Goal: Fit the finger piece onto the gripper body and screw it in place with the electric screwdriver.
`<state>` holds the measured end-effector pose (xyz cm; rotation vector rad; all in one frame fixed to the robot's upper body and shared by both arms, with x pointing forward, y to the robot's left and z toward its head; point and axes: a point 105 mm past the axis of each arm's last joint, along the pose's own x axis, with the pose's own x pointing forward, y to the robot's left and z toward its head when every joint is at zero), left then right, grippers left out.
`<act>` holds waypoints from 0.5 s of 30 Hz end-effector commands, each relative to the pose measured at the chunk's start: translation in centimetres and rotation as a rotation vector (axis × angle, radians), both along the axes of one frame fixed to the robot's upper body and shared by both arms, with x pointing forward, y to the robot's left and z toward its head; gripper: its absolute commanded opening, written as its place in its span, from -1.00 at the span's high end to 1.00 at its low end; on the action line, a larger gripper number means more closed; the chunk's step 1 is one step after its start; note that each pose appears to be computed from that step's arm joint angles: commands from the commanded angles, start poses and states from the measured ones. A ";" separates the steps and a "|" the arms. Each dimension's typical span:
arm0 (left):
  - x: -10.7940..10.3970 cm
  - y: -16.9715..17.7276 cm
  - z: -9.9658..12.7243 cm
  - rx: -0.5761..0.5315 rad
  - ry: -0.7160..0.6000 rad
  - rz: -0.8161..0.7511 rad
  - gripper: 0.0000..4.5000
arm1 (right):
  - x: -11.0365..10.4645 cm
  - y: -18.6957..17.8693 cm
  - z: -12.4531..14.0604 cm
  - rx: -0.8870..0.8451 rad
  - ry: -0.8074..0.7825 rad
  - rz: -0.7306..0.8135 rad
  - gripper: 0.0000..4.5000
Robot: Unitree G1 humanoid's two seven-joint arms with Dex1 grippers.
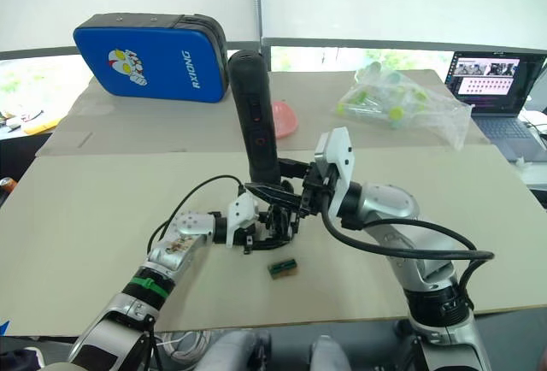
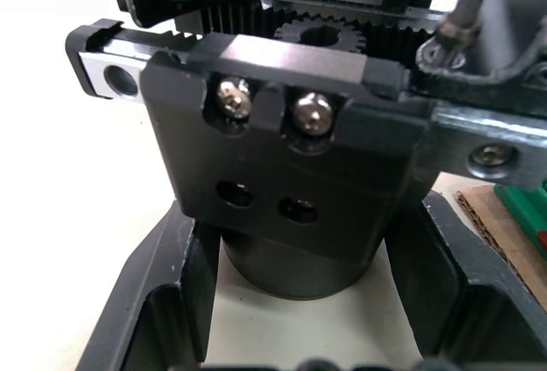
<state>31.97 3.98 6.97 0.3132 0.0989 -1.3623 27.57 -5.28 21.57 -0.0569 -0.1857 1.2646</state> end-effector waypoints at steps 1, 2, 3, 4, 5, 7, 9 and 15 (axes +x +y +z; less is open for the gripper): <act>-0.7 -0.6 0.0 -0.001 0.003 -0.039 -0.02 | 0.7 0.0 -4.0 -0.089 0.135 -0.034 0.15; -0.7 -0.6 -0.1 -0.001 0.003 -0.039 -0.02 | 0.8 -0.1 -4.1 -0.092 0.139 -0.041 0.15; -0.7 -0.5 -0.1 -0.001 0.004 -0.039 -0.02 | 0.9 -0.3 -4.3 -0.095 0.143 -0.048 0.15; -0.7 -0.5 -0.1 0.000 0.004 -0.038 -0.02 | 1.0 -0.4 -4.4 -0.097 0.146 -0.053 0.15; -0.7 -0.5 -0.1 -0.001 0.005 -0.038 -0.02 | 1.0 -0.5 -4.5 -0.098 0.146 -0.055 0.15; -0.8 -0.5 -0.1 0.000 0.006 -0.037 -0.02 | 0.9 -0.6 -4.6 -0.097 0.147 -0.057 0.15; -0.8 -0.4 -0.1 0.000 0.007 -0.036 -0.02 | 0.9 -0.6 -4.6 -0.094 0.147 -0.057 0.15; -0.8 -0.3 -0.2 0.002 0.013 -0.030 -0.02 | 0.4 -0.4 -3.4 -0.069 0.118 -0.035 0.15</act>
